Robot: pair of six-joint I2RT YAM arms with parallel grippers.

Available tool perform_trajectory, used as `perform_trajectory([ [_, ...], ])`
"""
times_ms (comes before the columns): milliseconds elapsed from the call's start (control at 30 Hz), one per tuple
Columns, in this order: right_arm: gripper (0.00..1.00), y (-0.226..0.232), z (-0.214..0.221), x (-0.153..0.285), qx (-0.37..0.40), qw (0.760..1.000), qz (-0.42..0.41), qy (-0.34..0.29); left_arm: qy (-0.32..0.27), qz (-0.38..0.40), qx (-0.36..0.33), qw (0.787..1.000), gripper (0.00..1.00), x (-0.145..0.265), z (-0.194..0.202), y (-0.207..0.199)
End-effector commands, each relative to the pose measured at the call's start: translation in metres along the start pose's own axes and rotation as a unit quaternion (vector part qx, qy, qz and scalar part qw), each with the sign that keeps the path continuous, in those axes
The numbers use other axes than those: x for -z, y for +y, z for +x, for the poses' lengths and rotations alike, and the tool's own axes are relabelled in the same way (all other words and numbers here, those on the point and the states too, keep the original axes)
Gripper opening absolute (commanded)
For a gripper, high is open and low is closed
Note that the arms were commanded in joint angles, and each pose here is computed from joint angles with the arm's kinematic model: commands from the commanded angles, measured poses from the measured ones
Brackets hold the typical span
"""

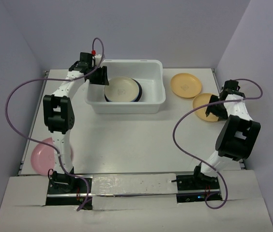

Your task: Place the plates into the plastic bin on the countertop

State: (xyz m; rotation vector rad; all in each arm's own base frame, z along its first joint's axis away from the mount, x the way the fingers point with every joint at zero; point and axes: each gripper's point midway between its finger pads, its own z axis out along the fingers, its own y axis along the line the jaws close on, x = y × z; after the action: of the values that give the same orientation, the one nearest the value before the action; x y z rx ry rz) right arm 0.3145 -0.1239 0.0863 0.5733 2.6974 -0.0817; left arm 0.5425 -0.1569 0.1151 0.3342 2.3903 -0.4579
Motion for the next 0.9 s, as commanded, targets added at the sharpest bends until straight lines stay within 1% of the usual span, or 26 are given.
perform_trajectory([
  [0,0.68,-0.023,-0.023,-0.021,-0.079,0.994,0.074,-0.030,-0.058,0.002,-0.009,0.998,0.60,0.058,-0.040,-0.019],
  [133,0.66,-0.034,-0.030,-0.033,-0.111,0.987,0.114,-0.030,-0.075,-0.007,-0.015,0.997,0.62,0.073,-0.050,-0.021],
  [200,0.66,-0.036,-0.035,-0.039,-0.126,0.984,0.125,-0.029,-0.081,-0.009,-0.014,0.997,0.77,0.080,-0.053,-0.023],
  [267,0.64,-0.039,-0.039,-0.045,-0.134,0.981,0.134,-0.029,-0.084,-0.009,-0.014,0.996,0.96,0.085,-0.054,-0.024],
  [300,0.64,-0.040,-0.040,-0.049,-0.135,0.981,0.139,-0.026,-0.085,-0.010,-0.013,0.996,0.99,0.087,-0.054,-0.025],
  [333,0.63,-0.040,-0.041,-0.052,-0.136,0.980,0.141,-0.024,-0.087,-0.011,-0.012,0.996,0.99,0.089,-0.054,-0.025],
  [467,0.52,-0.039,-0.040,-0.067,-0.132,0.982,0.137,-0.011,-0.091,-0.017,-0.014,0.996,0.99,0.099,-0.052,-0.026],
  [767,0.50,-0.027,-0.029,-0.090,-0.138,0.984,0.110,0.022,-0.089,-0.038,-0.030,0.995,0.99,0.113,-0.050,-0.022],
  [800,0.47,-0.026,-0.031,-0.090,-0.139,0.984,0.108,0.021,-0.087,-0.038,-0.031,0.995,0.99,0.113,-0.050,-0.022],
  [867,0.33,-0.025,-0.036,-0.091,-0.136,0.985,0.103,0.019,-0.084,-0.041,-0.032,0.995,0.99,0.114,-0.049,-0.021],
])
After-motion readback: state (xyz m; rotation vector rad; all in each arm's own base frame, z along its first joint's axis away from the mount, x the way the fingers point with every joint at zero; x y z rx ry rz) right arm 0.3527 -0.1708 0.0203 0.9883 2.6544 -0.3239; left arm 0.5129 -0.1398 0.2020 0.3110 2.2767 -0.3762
